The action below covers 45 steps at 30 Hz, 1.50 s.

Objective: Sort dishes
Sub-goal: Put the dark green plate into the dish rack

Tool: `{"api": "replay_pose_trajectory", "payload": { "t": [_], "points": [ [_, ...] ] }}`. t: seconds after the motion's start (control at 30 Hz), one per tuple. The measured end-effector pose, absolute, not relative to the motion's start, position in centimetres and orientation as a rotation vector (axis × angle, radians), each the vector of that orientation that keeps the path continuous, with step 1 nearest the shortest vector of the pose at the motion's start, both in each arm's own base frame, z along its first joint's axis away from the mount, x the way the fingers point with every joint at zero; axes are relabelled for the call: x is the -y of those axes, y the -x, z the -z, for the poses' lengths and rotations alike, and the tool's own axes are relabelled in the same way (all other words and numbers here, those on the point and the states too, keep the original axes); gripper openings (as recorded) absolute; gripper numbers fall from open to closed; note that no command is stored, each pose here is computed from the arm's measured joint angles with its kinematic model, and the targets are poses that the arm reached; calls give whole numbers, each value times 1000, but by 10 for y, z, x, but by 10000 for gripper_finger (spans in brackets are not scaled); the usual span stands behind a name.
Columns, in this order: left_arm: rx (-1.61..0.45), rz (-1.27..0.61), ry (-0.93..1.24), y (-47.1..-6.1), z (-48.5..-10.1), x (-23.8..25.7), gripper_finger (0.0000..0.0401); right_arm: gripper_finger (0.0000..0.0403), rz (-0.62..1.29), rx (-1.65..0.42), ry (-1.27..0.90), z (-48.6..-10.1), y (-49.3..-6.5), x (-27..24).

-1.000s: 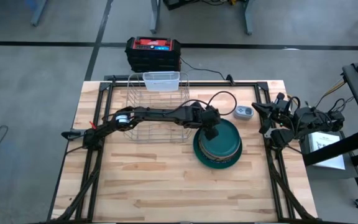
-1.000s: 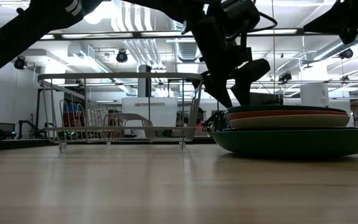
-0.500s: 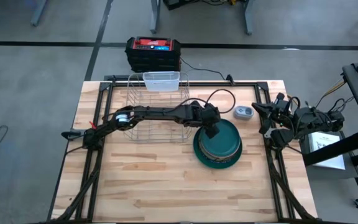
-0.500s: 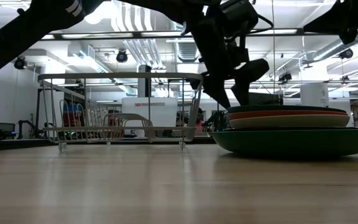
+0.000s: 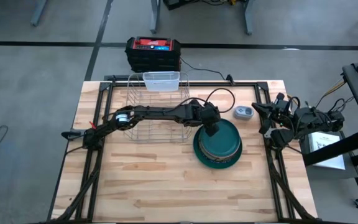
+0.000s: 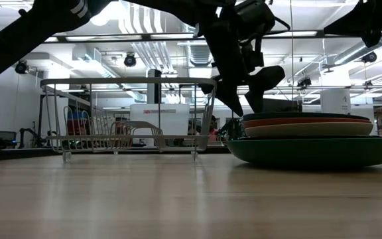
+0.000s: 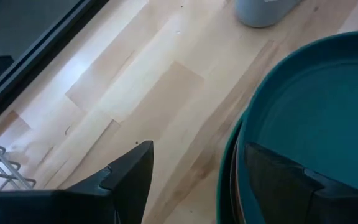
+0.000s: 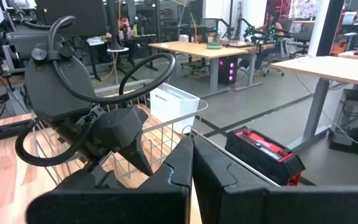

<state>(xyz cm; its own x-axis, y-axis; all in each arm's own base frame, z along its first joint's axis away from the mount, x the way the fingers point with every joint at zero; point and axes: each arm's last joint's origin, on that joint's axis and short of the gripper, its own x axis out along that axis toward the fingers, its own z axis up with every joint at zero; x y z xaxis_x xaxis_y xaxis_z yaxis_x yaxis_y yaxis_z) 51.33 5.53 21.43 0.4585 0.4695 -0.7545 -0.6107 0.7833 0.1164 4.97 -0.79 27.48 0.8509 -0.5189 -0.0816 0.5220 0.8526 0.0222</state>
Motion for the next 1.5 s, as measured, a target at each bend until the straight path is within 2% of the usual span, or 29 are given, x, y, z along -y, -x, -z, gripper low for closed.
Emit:
{"api": "replay_pose_trajectory", "payload": {
  "t": [0.4, 0.77, 1.5],
  "points": [
    [-871, -645, 204, -514, -214, -53, 295, 0, 548, -78, -45, -273, -51, 8],
    [-896, -607, 199, -513, -212, -53, 285, 0, 550, -79, -64, -270, -52, 7],
    [-883, -663, 161, -512, -200, -57, 274, 0, 552, -74, -82, -270, -52, 7]
  ]
}}
